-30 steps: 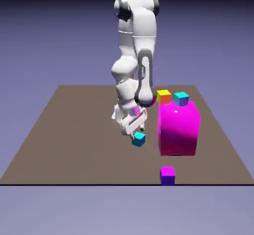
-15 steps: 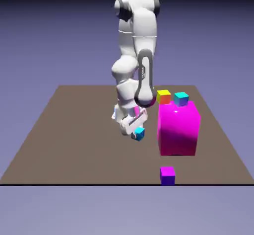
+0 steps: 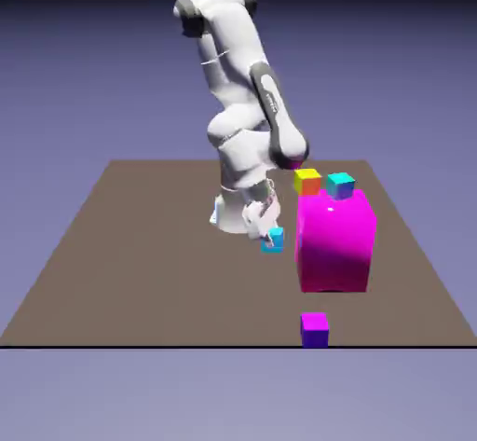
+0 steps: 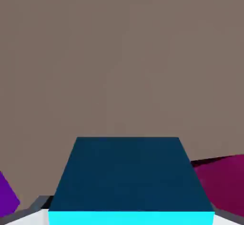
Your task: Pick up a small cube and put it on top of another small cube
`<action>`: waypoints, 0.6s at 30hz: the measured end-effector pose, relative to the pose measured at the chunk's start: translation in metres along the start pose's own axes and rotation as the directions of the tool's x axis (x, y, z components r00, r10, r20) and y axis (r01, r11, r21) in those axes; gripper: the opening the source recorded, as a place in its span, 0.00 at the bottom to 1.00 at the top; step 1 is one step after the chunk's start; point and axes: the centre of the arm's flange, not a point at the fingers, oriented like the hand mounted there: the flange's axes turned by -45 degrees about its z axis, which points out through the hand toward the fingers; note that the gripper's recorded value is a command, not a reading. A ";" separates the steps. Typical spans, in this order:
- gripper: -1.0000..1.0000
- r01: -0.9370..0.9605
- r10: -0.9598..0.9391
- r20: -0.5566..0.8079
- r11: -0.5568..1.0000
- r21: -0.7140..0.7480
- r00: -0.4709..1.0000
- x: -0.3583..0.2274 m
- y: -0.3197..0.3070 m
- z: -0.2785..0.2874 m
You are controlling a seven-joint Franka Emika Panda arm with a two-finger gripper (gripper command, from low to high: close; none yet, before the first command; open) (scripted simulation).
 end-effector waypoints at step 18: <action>0.00 0.822 -0.784 0.305 0.570 0.006 0.541 -0.156 -0.068 -0.101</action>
